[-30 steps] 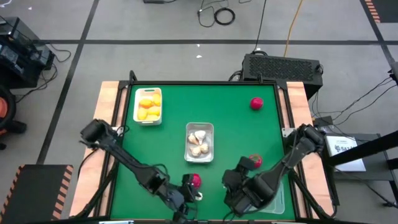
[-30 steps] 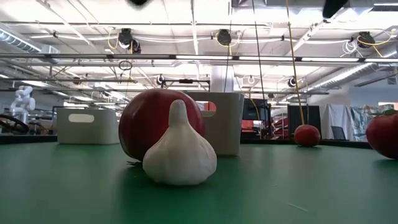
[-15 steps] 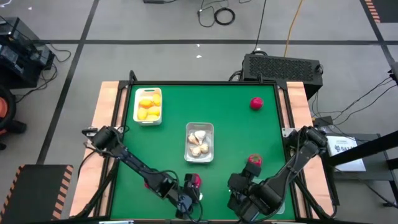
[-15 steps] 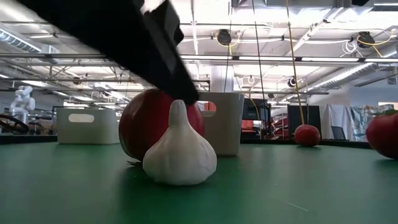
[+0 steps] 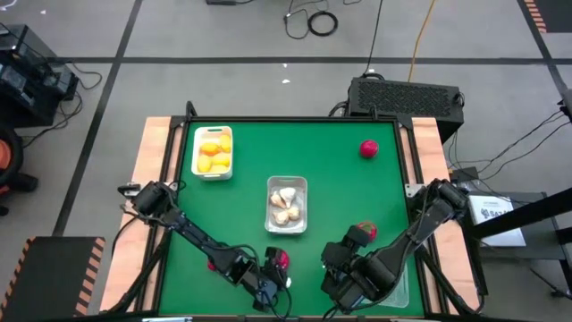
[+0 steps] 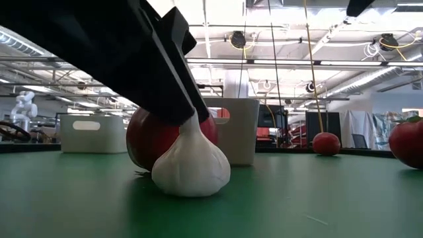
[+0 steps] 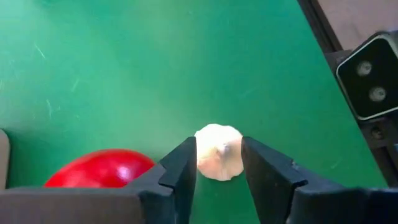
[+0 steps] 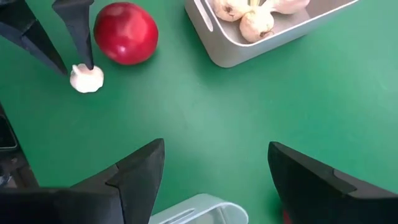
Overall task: Sort produce into baskets
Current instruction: Put the garlic into the gray bin
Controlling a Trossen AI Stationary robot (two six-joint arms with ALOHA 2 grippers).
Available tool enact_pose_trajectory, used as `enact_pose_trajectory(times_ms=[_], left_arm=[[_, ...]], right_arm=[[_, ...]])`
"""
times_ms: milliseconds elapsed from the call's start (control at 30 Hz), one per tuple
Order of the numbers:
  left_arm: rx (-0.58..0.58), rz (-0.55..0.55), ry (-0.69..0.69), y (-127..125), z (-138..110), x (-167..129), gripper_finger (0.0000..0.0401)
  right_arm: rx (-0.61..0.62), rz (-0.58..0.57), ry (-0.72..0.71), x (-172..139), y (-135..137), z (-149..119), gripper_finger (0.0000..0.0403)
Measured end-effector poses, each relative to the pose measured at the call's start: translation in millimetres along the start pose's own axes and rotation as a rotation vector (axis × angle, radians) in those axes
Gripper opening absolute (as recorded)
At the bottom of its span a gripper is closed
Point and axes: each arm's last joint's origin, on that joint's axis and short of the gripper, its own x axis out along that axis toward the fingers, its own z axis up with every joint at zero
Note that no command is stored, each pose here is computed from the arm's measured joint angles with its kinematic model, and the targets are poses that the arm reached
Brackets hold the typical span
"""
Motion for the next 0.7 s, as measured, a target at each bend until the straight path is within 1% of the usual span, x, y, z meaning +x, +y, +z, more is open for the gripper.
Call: enact_pose_trajectory(times_ms=[267,500,700], left_arm=[[-0.006,-0.015,0.02,0.7,-2.6,3.8,0.0111],[-0.015,-0.027,-0.01,-0.2,0.4,3.8,0.0089],[-0.015,-0.028,-0.009,-0.2,0.4,3.8,0.0071]], right_arm=[[-0.031,-0.008,0.002,3.1,-2.3,5.3,0.0277],[-0.042,-0.011,0.003,4.2,-3.2,7.2,0.0277],[-0.042,-0.012,0.002,4.4,-3.4,7.5,0.0277]])
